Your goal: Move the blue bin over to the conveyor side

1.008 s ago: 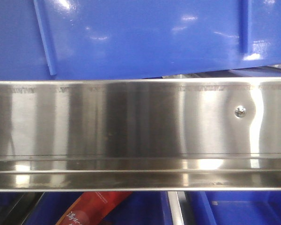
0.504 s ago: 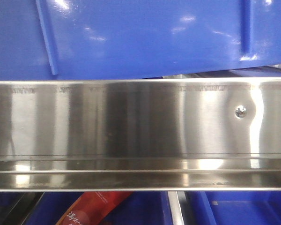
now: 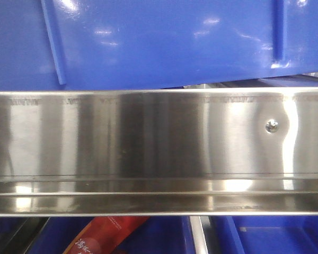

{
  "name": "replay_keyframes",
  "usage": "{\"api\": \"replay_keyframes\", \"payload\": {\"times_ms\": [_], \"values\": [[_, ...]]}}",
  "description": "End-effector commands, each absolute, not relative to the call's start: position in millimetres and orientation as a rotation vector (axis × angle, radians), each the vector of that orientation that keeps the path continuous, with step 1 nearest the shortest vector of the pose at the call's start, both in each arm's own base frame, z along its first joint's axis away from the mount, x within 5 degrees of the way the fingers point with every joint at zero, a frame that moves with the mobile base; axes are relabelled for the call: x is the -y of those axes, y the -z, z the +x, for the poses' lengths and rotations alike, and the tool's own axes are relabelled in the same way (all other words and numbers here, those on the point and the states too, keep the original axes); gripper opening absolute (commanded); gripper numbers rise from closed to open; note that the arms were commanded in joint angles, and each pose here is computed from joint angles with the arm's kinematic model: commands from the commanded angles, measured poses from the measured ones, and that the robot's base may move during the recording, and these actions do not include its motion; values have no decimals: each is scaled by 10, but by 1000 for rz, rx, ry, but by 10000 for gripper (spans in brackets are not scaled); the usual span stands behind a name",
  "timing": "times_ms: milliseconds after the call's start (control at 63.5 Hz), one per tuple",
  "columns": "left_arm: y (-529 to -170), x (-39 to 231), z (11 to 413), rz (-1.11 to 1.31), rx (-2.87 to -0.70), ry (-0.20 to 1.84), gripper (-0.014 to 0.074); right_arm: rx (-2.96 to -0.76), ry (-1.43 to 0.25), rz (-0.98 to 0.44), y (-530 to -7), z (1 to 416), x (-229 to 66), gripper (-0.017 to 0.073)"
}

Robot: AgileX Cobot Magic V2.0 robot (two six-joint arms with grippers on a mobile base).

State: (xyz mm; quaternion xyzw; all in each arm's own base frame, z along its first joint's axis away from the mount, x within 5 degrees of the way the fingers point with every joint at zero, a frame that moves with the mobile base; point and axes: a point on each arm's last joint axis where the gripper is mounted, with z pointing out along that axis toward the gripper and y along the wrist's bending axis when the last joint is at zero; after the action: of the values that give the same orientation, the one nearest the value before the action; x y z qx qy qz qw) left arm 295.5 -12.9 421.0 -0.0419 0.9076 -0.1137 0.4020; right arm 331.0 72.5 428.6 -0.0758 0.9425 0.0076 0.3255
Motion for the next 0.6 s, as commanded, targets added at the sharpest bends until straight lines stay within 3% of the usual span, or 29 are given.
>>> {"api": "replay_keyframes", "payload": {"times_ms": [0,331,583], "values": [[-4243,121,3039,-125,-2257,302,475,-2460,7,-191,-4313,3308,-688,-78],[-4035,333,3250,-74,-2340,329,465,-2460,7,-191,-4313,3308,-688,-78],[-3907,318,3313,-130,-2407,269,430,-2460,7,-191,-4313,3308,-688,-78]]}}
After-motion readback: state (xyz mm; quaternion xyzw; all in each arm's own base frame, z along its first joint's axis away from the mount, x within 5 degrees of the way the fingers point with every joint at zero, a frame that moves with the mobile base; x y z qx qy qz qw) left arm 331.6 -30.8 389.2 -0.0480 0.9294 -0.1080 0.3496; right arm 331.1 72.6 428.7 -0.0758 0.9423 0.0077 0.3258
